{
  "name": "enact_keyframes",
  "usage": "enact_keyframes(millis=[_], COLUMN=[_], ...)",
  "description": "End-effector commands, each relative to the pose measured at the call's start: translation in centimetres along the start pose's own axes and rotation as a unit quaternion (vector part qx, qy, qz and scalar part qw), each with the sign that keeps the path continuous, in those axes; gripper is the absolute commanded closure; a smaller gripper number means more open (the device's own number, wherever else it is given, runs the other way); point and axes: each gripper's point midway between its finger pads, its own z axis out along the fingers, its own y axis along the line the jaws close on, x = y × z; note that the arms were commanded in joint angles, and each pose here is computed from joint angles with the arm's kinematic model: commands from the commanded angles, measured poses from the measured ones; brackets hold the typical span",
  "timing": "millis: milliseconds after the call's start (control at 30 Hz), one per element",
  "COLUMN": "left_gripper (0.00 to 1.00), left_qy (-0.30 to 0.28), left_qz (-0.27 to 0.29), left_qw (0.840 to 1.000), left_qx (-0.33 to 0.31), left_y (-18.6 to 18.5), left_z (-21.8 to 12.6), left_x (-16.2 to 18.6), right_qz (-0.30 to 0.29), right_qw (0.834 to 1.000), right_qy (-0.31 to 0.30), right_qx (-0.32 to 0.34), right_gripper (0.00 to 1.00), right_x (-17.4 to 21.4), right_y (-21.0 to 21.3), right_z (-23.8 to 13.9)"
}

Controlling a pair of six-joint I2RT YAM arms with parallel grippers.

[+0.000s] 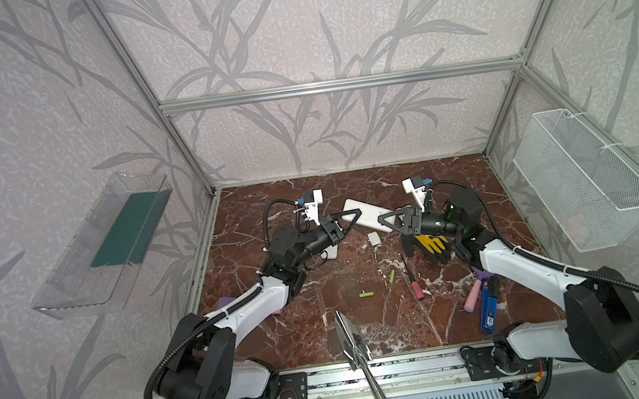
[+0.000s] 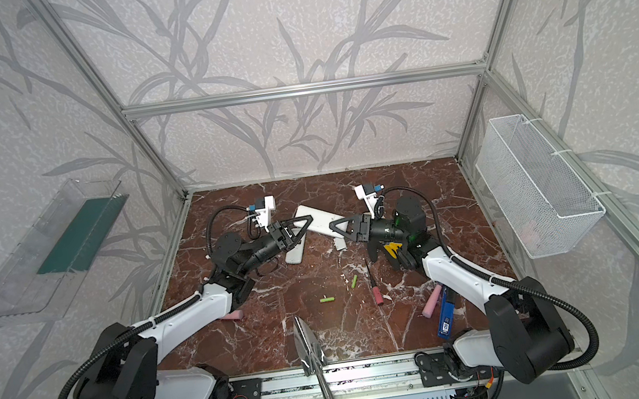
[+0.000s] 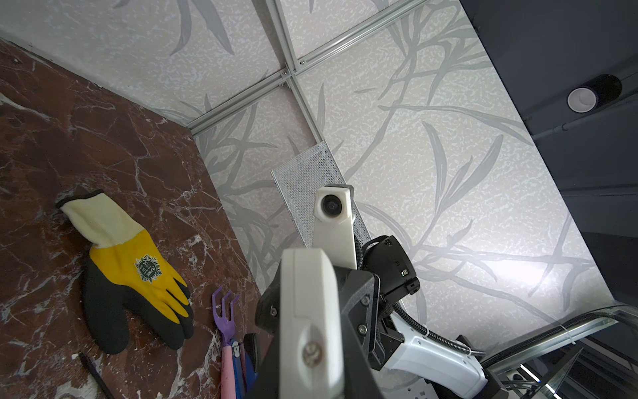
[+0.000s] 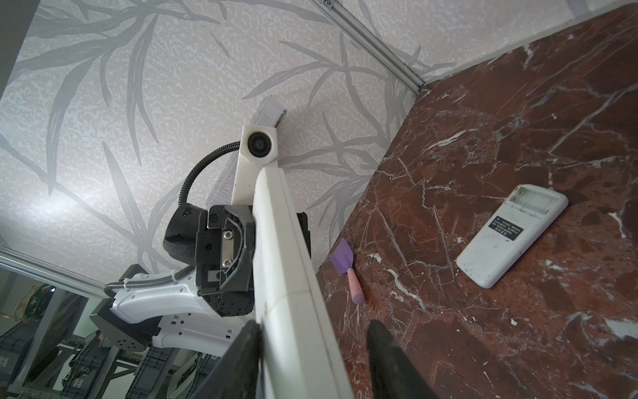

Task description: Unload the batteries from the remote control

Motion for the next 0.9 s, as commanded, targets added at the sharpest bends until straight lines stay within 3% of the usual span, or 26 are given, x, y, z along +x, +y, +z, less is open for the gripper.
enact_keyframes(millis=[0, 200, 667, 867], left_gripper=[1.0, 1.0, 1.0, 1.0], left_qy=[0.004, -0.003, -0.04, -0.045], left_qz=[0.013, 0.016, 0.02, 0.02], left_qw=[0.999, 0.999, 0.997, 0.997], left_qx=[0.035, 0.045, 0.055, 0.065], left_y=[-1.8, -2.4, -3.3, -3.8], left_z=[0.2, 0.3, -0.6, -0.7], left_x=[0.0, -0.4, -2.1, -2.4], right_qz=[-0.015, -0.01, 0.003, 0.009], right_qw=[1.0, 1.0, 0.999, 0.999], right_qy=[-0.002, 0.0, 0.004, 0.006], right_qx=[0.003, 0.022, 0.033, 0.036], right_gripper=[0.55, 0.73, 0.67, 0.73], right_x=[-0.6, 0.1, 1.3, 1.4], right_y=[0.6, -0.4, -1.3, -1.7], right_z=[0.4, 0.2, -2.0, -2.2])
